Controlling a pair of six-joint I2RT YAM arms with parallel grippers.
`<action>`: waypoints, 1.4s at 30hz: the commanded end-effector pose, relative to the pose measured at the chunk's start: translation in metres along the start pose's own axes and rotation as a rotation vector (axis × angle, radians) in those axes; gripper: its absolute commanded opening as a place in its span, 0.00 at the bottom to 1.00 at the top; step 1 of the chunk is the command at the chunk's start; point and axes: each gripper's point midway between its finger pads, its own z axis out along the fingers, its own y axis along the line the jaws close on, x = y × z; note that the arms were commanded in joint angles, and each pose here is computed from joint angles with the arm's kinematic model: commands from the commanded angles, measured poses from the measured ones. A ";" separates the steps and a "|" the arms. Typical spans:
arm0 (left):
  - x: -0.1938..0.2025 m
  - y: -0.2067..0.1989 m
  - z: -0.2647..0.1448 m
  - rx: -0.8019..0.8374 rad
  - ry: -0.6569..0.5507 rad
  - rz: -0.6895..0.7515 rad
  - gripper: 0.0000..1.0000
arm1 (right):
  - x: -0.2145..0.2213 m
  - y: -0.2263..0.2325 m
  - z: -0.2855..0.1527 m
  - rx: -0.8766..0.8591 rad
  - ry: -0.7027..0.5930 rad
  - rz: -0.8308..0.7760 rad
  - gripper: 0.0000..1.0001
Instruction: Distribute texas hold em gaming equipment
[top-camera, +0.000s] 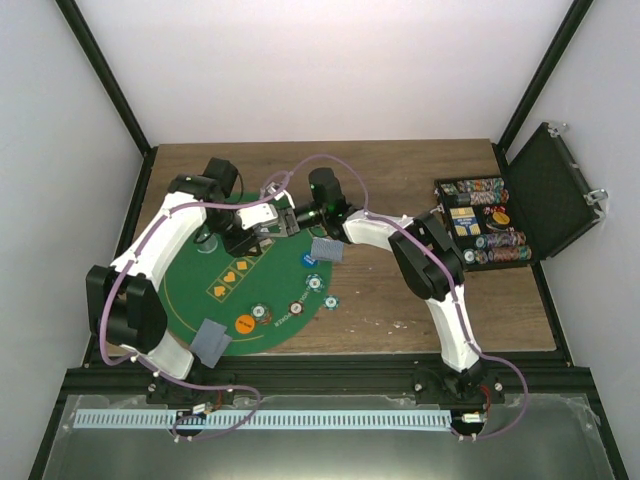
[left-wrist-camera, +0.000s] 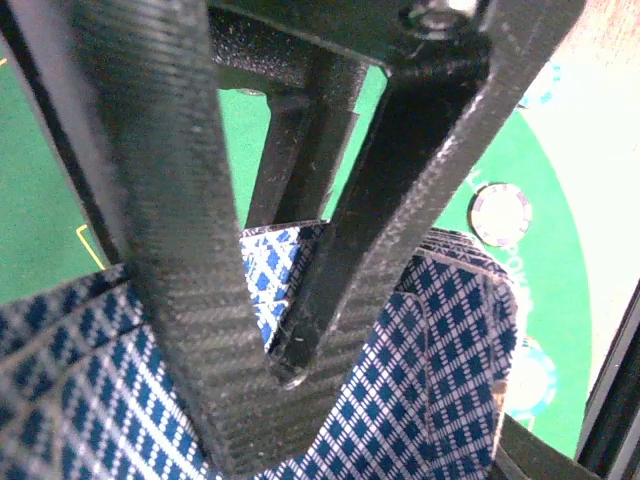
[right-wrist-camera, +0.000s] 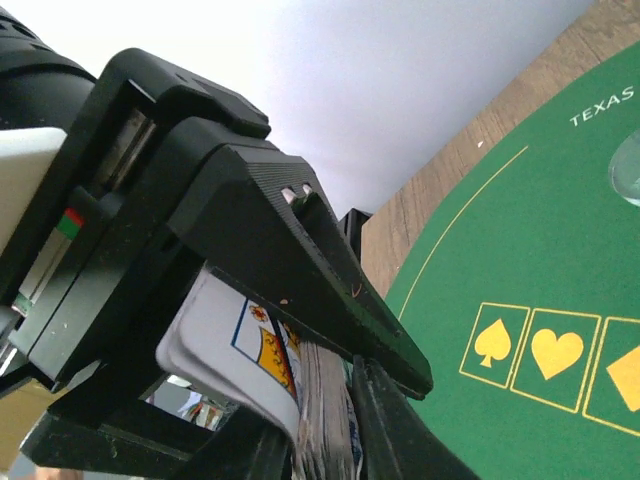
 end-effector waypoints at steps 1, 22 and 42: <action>-0.012 0.003 -0.002 -0.013 -0.045 0.045 0.52 | -0.003 0.012 0.004 -0.031 0.019 -0.012 0.10; -0.034 -0.017 -0.072 0.094 -0.269 0.035 1.00 | -0.014 0.017 -0.049 0.157 -0.032 -0.141 0.01; -0.063 -0.045 -0.066 0.260 -0.331 0.053 0.71 | 0.006 0.085 -0.058 0.267 0.080 -0.636 0.01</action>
